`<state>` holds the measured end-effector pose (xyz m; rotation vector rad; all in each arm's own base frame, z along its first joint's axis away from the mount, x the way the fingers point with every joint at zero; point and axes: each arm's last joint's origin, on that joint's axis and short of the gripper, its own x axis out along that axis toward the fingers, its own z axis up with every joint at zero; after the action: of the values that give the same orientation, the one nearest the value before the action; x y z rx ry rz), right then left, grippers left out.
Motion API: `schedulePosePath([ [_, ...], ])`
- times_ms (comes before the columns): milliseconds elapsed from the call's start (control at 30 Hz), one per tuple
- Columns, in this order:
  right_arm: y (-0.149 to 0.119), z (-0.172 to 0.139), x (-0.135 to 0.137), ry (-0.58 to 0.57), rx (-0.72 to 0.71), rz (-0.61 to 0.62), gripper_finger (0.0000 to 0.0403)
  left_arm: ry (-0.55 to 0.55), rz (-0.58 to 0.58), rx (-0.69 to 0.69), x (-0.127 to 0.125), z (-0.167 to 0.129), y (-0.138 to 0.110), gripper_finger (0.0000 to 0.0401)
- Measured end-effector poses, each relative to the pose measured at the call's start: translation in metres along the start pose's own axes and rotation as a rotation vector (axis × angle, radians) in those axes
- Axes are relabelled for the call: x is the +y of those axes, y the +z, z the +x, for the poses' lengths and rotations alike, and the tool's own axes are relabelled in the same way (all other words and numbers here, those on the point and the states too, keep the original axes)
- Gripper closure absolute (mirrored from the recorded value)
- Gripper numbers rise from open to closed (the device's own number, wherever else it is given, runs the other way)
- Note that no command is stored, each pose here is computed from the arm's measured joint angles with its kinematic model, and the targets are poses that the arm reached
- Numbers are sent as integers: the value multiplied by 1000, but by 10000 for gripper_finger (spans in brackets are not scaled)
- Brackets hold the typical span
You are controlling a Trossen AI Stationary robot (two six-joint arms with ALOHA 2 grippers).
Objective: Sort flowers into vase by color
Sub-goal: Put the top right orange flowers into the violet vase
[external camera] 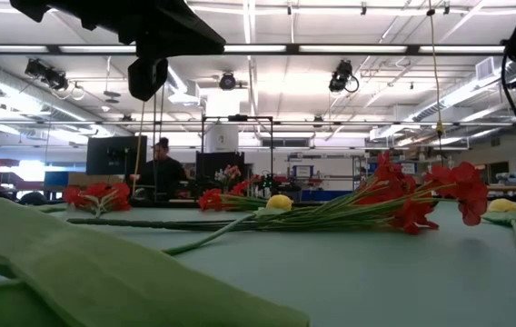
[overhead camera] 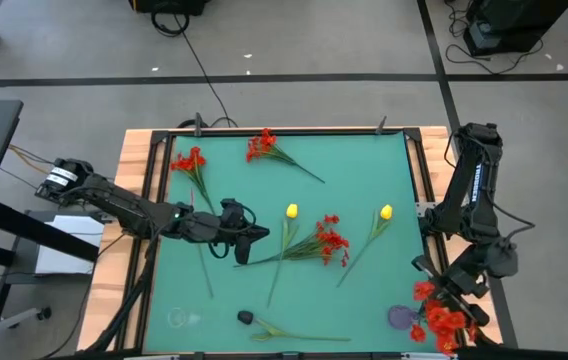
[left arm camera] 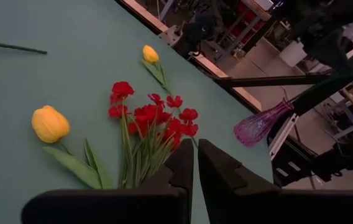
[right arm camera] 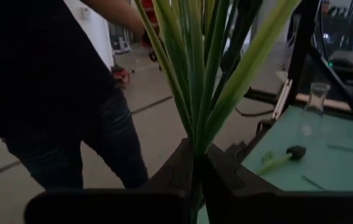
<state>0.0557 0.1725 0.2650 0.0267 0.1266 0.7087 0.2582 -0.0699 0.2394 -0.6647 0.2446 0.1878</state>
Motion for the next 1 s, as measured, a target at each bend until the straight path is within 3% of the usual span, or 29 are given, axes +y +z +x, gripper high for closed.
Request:
schedulePosePath([
  [267,-5,0,-1,-9,44,61,352,1,5,1,0,0,0,372],
  [733,-8,-2,-2,7,81,171,232,14,62,11,2,1,0,372],
  [1000,2,-10,-5,52,29,214,225,18,65,15,3,1,-1,372],
])
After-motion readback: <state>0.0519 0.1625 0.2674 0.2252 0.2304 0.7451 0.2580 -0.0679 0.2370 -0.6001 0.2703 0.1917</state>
